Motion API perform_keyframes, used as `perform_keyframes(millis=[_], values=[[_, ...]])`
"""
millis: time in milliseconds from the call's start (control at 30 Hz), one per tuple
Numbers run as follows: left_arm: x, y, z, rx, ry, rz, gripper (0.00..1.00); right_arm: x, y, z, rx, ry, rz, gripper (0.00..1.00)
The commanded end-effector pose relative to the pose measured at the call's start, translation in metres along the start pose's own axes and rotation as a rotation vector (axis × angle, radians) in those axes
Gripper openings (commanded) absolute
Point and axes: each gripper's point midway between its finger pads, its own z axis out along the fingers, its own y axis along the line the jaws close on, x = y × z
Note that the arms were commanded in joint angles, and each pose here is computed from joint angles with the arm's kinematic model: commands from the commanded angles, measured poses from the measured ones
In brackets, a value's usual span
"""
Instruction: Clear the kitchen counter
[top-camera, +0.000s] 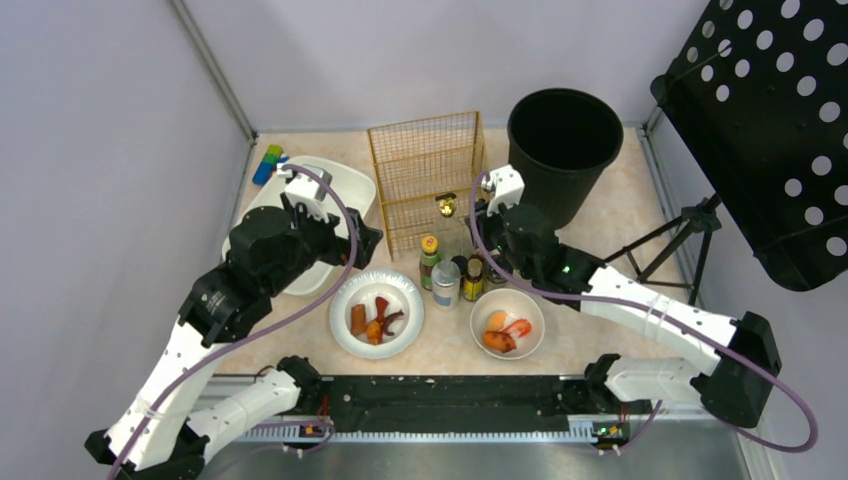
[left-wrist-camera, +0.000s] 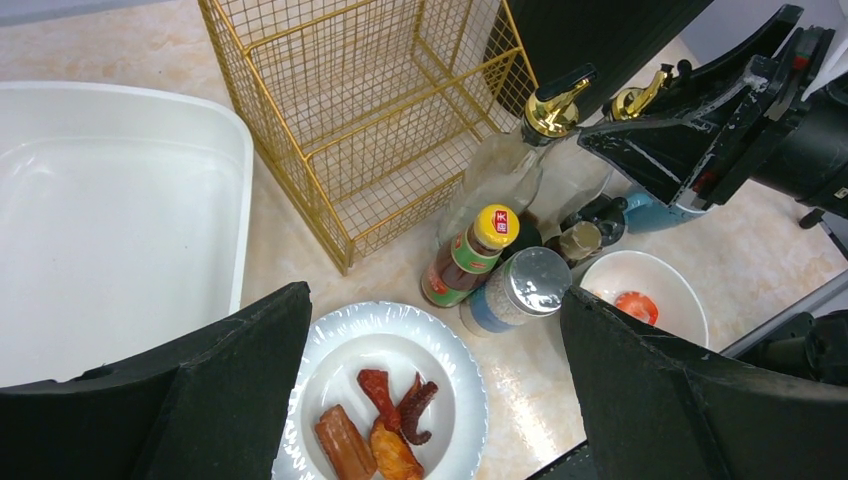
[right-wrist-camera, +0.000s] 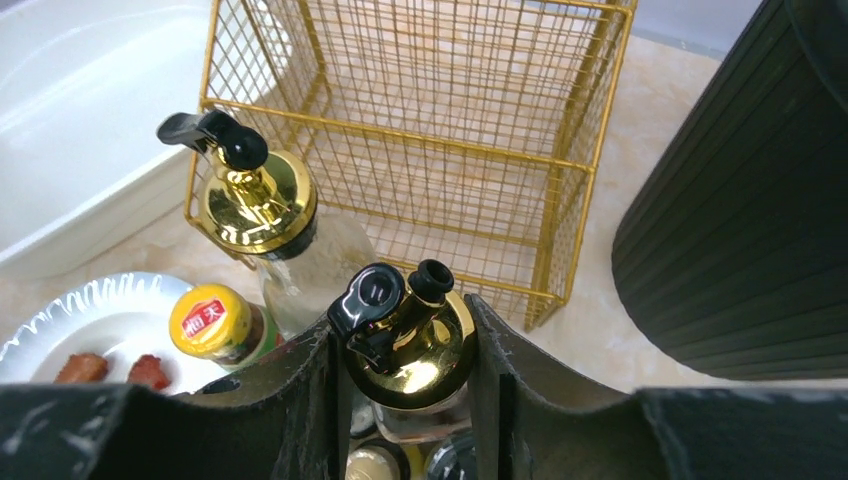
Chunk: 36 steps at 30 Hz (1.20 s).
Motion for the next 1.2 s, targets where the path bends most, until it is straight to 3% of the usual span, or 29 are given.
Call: perform_keyframes(millis=[0,300,900,1167], values=[[-0.004,0.002,0.002,-0.007,-0.029,0.005,0.99,-0.069,-0.007,-0.019,0.035,-0.155,0.008,0.00],[-0.004,0.003,0.003,-0.013,-0.028,0.011,0.99,-0.104,-0.008,-0.031,0.033,-0.223,0.016,0.00],[0.000,0.005,0.004,-0.018,-0.021,0.025,0.99,-0.218,-0.018,-0.074,0.070,-0.322,0.067,0.00],[0.005,0.006,0.006,-0.017,-0.014,0.027,0.99,-0.257,-0.021,-0.064,0.142,-0.381,0.056,0.00]])
